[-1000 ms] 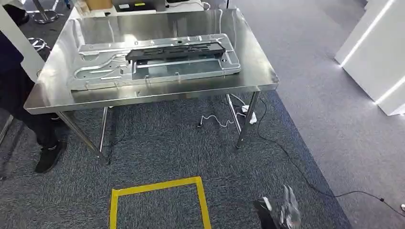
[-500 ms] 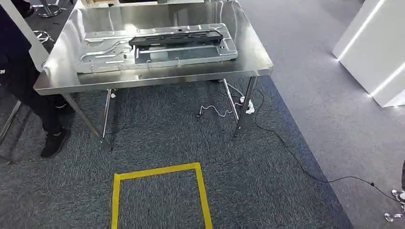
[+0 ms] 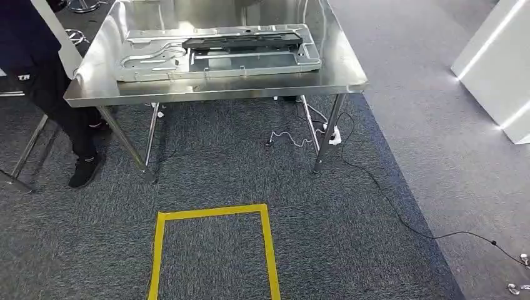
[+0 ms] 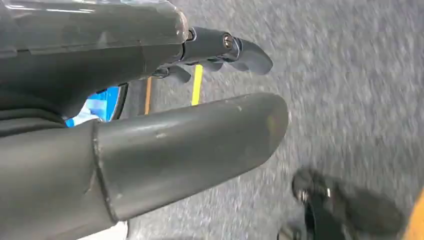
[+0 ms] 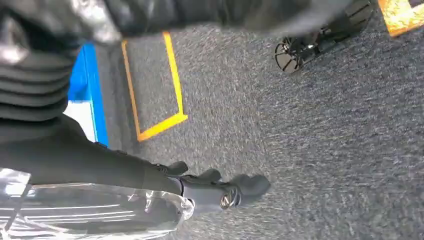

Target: Take the parts from the cabinet and place them on the table.

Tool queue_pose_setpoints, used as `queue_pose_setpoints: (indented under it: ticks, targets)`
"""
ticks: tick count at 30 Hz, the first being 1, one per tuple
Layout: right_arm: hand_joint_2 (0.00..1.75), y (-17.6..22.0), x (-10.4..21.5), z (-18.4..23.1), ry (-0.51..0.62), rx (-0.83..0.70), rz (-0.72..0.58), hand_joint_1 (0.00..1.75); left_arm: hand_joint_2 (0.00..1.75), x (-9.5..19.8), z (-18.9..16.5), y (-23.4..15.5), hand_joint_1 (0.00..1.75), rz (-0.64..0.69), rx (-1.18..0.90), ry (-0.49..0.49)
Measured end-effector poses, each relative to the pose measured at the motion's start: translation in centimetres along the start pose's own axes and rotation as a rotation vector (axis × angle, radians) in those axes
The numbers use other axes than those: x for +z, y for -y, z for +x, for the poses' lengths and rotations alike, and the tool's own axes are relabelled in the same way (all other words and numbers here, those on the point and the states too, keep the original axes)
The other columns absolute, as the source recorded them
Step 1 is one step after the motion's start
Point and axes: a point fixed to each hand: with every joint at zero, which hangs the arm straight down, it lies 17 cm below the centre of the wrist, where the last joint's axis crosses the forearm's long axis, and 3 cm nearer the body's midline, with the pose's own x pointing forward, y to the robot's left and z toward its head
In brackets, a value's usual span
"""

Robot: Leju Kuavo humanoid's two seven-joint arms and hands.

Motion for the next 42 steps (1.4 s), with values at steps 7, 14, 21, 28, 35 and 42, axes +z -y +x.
queue_pose_setpoints:
  ticks: [7, 14, 21, 28, 35, 42]
  targets:
    - [0.0, -0.7, 0.1, 0.2, 0.025, 0.012, 0.032, 0.0, 0.0, -0.3, -0.8, -1.9, 0.0, 0.035, -0.028, -0.014]
    - [0.0, -1.8, 0.4, 0.5, 0.02, 0.035, 0.079, 0.0, 0.0, -0.3, -0.6, -2.0, 0.0, 0.038, -0.042, -0.011]
    - [0.0, -2.1, 0.5, -0.4, -0.014, 0.042, 0.09, 0.0, 0.0, -0.4, -0.5, -2.0, 0.0, 0.037, -0.047, -0.008]
    - [0.0, -2.5, 0.6, -1.0, -0.046, 0.047, 0.109, 0.0, 0.0, -0.3, -0.4, -1.7, 0.0, 0.034, -0.046, -0.013]
    - [0.0, -3.0, 0.8, -1.2, -0.049, 0.049, 0.12, 0.0, 0.0, -0.3, -0.5, -1.7, 0.0, 0.034, -0.046, -0.015]
    - [0.0, -3.3, 0.8, -1.0, -0.039, 0.055, 0.117, 0.0, 0.0, -0.4, -0.4, -1.9, 0.0, 0.042, -0.04, -0.015]
